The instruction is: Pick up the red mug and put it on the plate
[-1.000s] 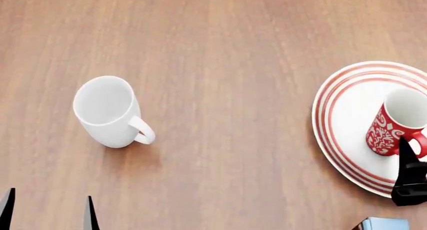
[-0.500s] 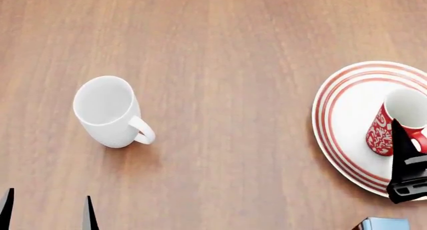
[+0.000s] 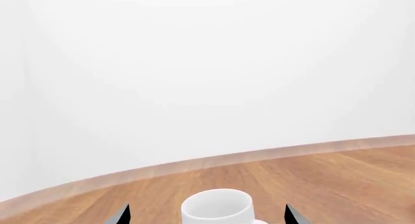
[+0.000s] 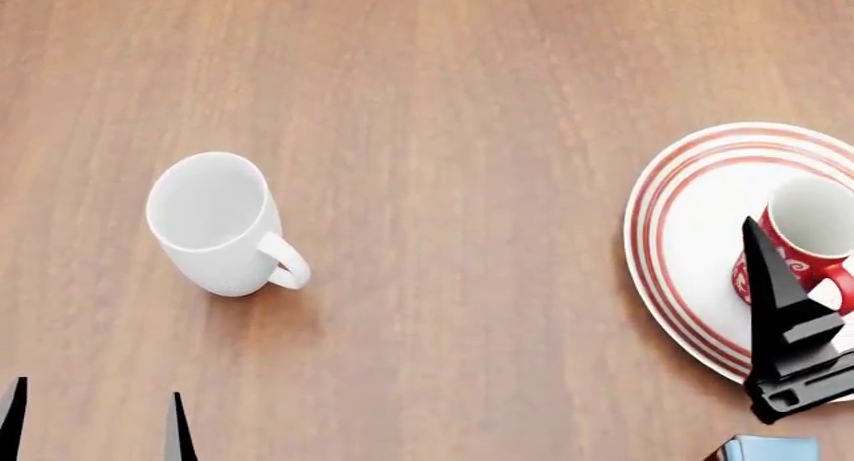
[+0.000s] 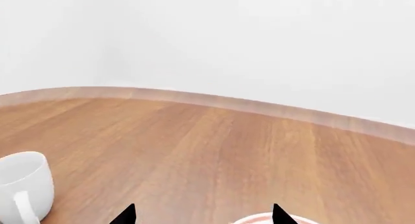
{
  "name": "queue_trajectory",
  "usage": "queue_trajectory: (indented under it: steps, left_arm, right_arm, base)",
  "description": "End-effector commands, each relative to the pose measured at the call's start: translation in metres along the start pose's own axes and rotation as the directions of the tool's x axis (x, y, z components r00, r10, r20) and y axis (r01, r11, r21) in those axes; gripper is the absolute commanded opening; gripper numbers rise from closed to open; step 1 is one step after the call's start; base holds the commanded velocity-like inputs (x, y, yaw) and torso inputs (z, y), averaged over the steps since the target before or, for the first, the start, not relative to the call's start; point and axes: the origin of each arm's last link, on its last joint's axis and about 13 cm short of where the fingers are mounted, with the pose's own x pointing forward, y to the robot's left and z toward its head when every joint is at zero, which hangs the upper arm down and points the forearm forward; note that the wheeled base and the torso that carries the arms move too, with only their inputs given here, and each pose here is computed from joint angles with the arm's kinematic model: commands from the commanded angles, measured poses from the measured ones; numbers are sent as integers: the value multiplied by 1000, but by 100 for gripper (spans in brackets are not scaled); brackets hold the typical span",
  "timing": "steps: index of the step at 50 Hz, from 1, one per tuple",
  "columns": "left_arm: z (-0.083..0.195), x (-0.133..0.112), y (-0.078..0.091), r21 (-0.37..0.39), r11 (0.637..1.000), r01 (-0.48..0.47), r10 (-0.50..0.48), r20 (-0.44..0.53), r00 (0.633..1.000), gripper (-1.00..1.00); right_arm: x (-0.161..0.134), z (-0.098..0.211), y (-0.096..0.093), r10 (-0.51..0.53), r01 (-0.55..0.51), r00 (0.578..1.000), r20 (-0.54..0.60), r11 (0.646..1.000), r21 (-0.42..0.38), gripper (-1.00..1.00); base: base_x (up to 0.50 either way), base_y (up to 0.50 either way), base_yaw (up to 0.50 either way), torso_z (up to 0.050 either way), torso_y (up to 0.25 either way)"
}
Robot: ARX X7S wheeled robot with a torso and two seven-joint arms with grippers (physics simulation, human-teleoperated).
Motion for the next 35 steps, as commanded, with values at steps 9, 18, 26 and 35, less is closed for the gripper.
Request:
queue_trajectory:
  steps: [9,18,26,35]
  left_arm:
    - [0,0,0,0,1000,0,0,3,1000,100]
    - [0,0,0,-1,1000,-1,1,4,1000,100]
    - [0,0,0,-1,1000,-1,1,5,1000,100]
    - [0,0,0,-1,1000,-1,1,5,1000,100]
  right_arm:
    - [-6,24,18,102,-99,991,92,994,-40,100]
    - [-12,37,27,160,-152,977,138,986,-69,100]
    - [-14,43,33,195,-183,967,166,980,-85,100]
    - [-19,53,40,234,-217,952,198,971,-105,100]
  base:
    - [0,0,0,0,0]
    - [0,0,0,0,0]
    - [0,0,0,0,0]
    - [0,0,0,0,0]
